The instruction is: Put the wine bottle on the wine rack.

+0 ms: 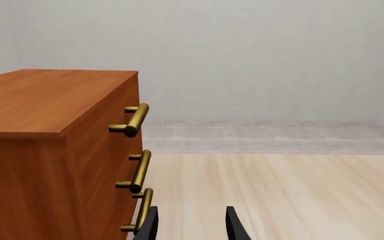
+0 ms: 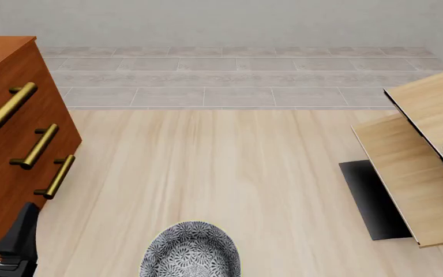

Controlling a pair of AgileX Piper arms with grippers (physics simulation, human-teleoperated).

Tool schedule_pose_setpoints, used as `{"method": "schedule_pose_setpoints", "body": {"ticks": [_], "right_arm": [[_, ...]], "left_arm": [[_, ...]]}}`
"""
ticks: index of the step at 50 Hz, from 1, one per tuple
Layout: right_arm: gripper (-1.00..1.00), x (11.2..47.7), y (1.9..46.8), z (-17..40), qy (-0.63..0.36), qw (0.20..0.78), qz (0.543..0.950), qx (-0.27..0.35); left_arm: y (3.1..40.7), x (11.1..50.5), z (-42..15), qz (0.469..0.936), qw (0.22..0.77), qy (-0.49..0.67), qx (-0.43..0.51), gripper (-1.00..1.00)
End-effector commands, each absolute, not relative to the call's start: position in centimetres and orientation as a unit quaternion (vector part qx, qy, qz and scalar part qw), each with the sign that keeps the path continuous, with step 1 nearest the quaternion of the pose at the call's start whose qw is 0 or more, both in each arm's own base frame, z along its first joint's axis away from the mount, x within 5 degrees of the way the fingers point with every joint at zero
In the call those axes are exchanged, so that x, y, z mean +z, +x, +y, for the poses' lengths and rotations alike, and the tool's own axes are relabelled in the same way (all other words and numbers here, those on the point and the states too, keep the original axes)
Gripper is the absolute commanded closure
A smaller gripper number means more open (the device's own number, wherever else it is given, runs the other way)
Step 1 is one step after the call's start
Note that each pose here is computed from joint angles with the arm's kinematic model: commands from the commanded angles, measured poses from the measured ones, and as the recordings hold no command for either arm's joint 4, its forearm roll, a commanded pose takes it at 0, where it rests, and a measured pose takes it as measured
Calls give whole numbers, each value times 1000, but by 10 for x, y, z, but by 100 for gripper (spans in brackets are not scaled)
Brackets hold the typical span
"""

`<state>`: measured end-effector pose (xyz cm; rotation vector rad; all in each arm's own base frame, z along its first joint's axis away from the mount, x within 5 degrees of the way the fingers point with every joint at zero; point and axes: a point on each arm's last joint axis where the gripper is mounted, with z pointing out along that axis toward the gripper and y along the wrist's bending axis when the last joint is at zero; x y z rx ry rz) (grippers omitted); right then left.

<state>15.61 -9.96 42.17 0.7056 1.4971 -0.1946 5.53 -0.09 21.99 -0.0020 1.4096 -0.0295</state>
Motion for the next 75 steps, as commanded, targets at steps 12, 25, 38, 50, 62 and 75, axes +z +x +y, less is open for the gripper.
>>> {"method": "schedule_pose_setpoints", "body": {"ticks": [12,25,38,50,62,75], "right_arm": [[-100,414,135,-53,241,695,677,-23],[-100,410,113,-26,189,710,678,31],[-100,407,97,-14,157,717,677,58],[-100,395,87,-8,137,716,680,80],[-100,386,59,1,78,724,679,93],[-100,376,31,3,38,735,669,108]], "left_arm": [[55,220,-1,647,762,4,-10,-100],[55,220,-2,649,761,14,-12,-100],[55,221,-2,644,764,18,-12,-100],[55,221,-2,642,766,15,-13,-100],[55,222,-2,638,770,13,-13,-100],[55,224,-2,632,775,9,-16,-100]]}}
